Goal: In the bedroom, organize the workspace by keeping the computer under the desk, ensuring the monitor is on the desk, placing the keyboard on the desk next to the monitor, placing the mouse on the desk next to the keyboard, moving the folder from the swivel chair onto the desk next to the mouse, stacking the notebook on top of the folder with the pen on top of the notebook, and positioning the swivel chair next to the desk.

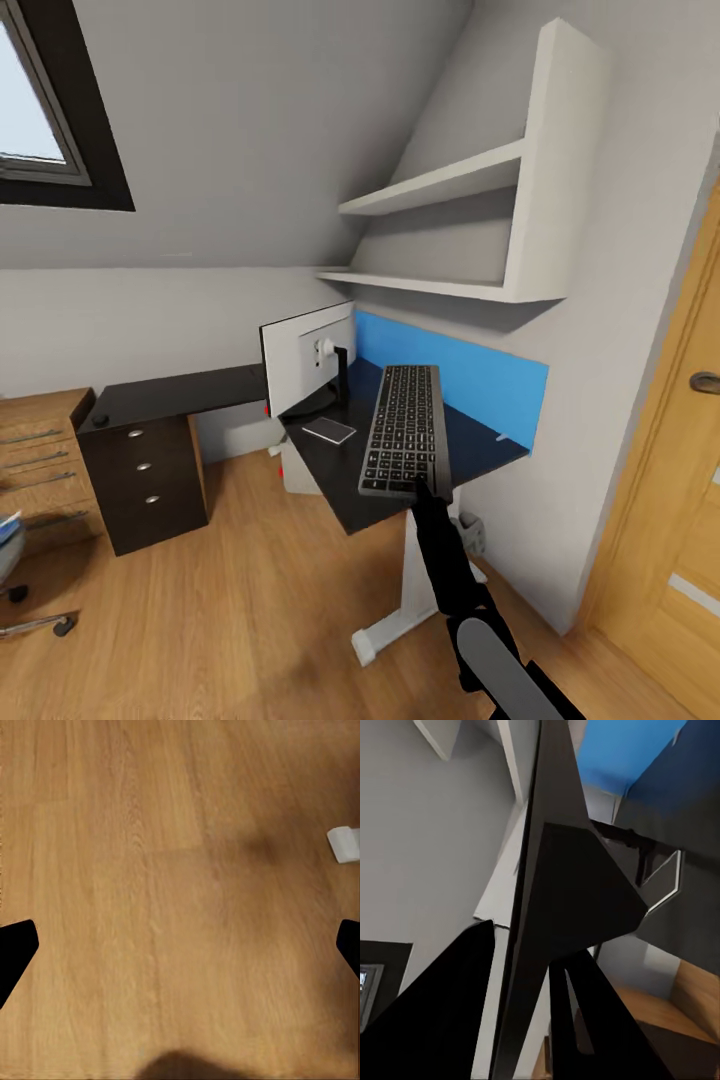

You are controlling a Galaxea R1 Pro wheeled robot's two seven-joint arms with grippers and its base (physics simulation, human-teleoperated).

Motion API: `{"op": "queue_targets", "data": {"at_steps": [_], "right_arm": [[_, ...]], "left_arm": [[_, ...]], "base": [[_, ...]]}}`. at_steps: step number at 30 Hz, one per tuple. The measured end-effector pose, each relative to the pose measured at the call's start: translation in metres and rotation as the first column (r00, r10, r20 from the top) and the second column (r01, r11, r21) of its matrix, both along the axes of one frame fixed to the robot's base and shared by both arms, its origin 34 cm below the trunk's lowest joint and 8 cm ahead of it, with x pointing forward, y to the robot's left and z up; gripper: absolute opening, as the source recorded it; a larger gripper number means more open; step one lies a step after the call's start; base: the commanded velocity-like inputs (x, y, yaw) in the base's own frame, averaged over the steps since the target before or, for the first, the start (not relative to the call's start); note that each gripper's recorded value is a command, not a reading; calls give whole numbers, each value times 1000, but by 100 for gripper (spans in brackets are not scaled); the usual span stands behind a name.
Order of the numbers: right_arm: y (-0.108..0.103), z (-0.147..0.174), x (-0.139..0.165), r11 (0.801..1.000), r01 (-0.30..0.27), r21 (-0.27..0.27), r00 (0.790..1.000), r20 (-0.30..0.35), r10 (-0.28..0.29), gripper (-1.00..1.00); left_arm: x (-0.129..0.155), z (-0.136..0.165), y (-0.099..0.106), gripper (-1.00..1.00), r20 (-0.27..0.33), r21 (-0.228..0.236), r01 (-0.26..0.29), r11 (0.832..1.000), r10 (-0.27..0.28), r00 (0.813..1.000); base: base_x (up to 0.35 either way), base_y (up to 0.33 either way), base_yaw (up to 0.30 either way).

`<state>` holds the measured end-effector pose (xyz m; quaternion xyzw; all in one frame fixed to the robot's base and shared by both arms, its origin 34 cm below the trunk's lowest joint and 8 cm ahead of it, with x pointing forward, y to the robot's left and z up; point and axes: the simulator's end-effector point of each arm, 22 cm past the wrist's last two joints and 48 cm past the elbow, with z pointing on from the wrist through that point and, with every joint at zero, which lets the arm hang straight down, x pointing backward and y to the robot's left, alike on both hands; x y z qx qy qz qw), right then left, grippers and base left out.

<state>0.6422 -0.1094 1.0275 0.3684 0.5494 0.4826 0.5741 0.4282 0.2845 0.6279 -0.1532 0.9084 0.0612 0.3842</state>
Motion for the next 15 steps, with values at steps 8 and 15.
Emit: {"op": "queue_targets", "data": {"at_steps": [8, 15], "right_arm": [[1, 3, -2, 1000, -3, 0, 1000, 6, 3, -100], [27, 4, -13, 997, -51, -57, 998, 27, 53, -100]], "left_arm": [[2, 3, 3, 100, 10, 3, -2, 1000, 2, 1000], [3, 4, 4, 100, 15, 6, -3, 1000, 3, 1000]], "base": [[-321, -31, 187], [-333, 0, 259]]}}
